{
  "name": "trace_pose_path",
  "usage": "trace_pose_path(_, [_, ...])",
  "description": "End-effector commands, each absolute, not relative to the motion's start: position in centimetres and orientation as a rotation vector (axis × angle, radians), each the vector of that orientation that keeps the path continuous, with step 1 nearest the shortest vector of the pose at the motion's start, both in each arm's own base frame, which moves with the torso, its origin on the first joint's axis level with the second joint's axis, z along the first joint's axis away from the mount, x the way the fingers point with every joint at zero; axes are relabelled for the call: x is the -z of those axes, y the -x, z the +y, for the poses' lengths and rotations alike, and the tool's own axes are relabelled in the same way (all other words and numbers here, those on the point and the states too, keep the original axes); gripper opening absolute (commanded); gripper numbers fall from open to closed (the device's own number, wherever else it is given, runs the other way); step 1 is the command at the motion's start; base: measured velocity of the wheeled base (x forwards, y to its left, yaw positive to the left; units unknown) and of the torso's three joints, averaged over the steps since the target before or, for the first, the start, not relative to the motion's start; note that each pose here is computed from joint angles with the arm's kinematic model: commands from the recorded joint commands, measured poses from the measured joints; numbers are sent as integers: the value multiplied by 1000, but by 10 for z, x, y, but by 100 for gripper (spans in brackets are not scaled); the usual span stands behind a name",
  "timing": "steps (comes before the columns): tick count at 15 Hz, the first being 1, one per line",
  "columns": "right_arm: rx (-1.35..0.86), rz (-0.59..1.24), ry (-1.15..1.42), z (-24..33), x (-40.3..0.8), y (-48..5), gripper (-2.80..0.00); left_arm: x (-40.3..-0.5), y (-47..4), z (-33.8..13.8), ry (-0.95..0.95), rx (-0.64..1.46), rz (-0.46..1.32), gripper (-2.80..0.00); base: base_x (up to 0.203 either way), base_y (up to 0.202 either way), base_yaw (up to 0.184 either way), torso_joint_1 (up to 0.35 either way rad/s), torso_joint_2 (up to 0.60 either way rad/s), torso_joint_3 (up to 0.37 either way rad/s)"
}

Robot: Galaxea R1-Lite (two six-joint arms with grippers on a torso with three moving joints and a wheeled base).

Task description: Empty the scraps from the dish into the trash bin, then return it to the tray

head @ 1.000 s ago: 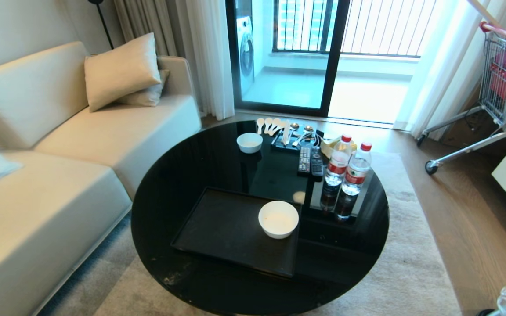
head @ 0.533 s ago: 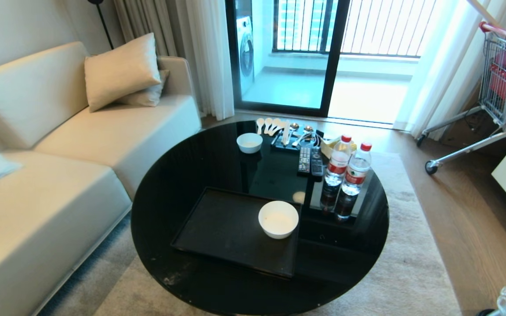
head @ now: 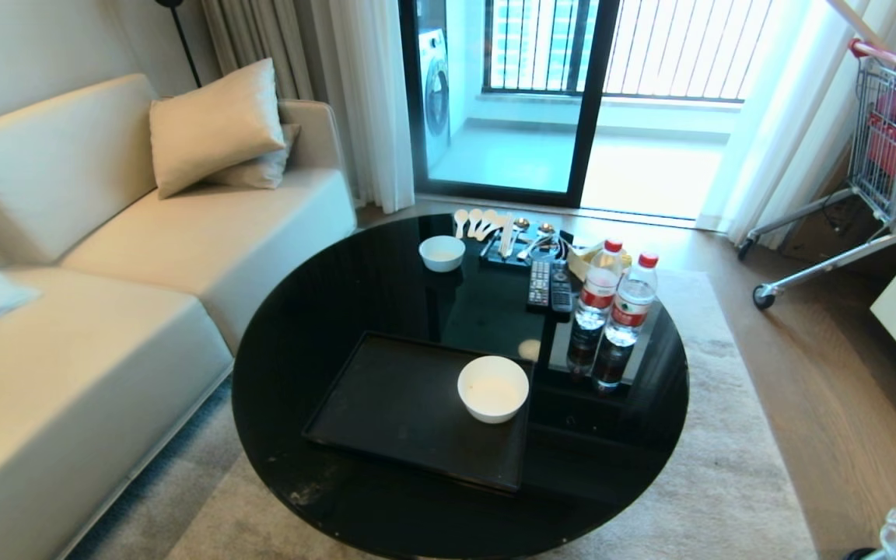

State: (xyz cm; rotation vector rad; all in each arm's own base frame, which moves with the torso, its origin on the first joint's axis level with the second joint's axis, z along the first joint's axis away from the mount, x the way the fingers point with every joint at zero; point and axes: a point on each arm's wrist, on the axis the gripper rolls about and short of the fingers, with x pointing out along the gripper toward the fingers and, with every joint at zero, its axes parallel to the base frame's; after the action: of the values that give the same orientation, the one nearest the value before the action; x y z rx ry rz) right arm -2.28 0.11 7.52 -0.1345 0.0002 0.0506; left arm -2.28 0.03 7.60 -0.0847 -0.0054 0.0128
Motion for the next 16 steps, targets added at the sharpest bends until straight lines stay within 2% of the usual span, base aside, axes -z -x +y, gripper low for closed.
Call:
trace_pose_path(1, [-50, 0, 126, 1, -75, 23, -280, -76, 23, 0, 85, -14, -7, -280, 0, 0, 0, 0, 0, 0])
trace_pose_path(16, [-42, 1, 98, 1, -75, 23, -280, -76, 23, 0, 86, -14, -7, -280, 0, 0, 0, 0, 0, 0])
